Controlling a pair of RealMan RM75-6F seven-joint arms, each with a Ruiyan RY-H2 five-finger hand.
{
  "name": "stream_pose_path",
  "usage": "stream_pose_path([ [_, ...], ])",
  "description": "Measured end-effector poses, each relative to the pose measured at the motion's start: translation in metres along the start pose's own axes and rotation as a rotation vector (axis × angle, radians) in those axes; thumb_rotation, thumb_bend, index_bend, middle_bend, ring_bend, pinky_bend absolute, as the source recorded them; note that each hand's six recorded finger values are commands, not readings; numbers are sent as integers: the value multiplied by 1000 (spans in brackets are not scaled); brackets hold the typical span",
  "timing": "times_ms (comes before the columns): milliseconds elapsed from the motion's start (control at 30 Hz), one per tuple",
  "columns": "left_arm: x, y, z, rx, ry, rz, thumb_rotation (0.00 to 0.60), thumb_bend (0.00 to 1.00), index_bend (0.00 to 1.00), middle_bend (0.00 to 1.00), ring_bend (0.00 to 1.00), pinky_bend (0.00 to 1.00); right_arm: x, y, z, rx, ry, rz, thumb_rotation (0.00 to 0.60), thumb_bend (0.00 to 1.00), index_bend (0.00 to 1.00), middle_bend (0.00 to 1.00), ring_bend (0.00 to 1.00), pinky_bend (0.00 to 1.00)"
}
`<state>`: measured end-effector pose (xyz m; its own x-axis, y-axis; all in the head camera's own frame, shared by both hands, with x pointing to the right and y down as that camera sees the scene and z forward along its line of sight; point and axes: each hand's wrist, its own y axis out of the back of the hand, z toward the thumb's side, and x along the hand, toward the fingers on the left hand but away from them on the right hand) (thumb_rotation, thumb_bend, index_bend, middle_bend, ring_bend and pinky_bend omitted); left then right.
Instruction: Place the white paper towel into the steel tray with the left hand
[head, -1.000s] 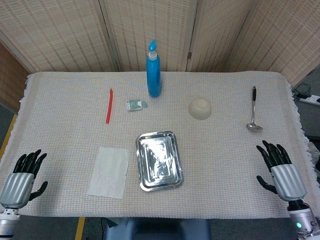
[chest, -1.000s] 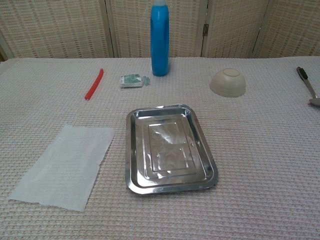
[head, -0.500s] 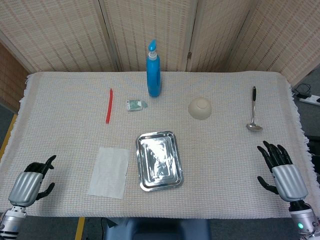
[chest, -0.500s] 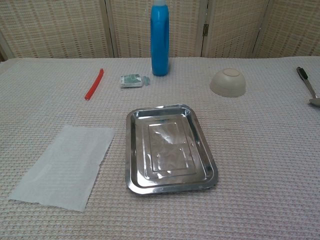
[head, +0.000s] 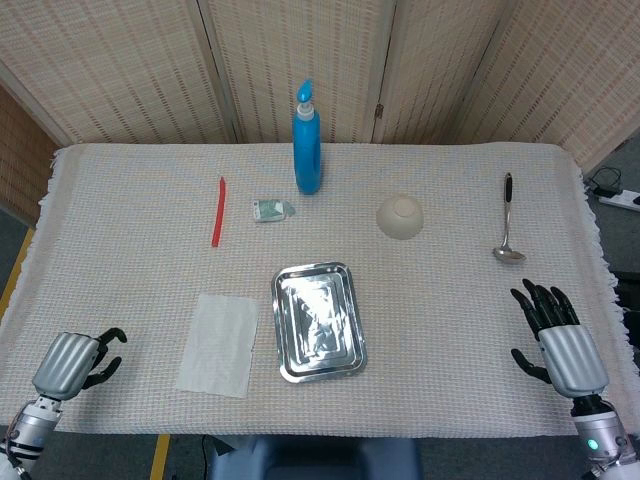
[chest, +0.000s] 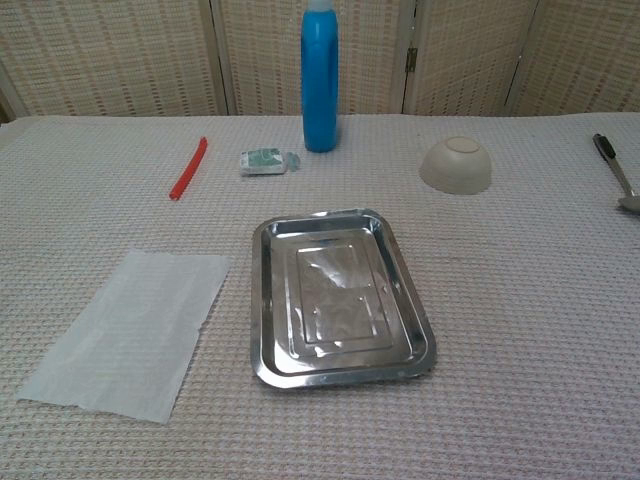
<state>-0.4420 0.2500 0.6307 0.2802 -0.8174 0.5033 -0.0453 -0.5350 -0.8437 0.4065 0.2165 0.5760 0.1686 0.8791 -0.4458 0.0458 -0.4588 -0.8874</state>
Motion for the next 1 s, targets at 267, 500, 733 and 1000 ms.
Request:
stream_pose_path([
  [267, -6, -21, 33, -32, -78, -59, 600, 336, 397, 1000, 966, 865, -2, -1, 2, -11, 10, 4, 600, 324, 0, 0, 0, 0],
  [500, -9, -46, 58, -47, -127, -131, 600, 333, 396, 1000, 965, 865, 2, 6, 2, -23, 22, -15, 600, 325, 0, 0, 0, 0],
  [733, -10, -62, 77, -48, -163, -127, 600, 334, 404, 1000, 967, 865, 4, 7, 3, -29, 27, -12, 600, 325, 0, 0, 0, 0],
  [1000, -7, -77, 90, -43, -199, -120, 600, 336, 421, 1000, 973, 865, 5, 6, 5, -32, 33, -10, 600, 324, 0, 0, 0, 0],
])
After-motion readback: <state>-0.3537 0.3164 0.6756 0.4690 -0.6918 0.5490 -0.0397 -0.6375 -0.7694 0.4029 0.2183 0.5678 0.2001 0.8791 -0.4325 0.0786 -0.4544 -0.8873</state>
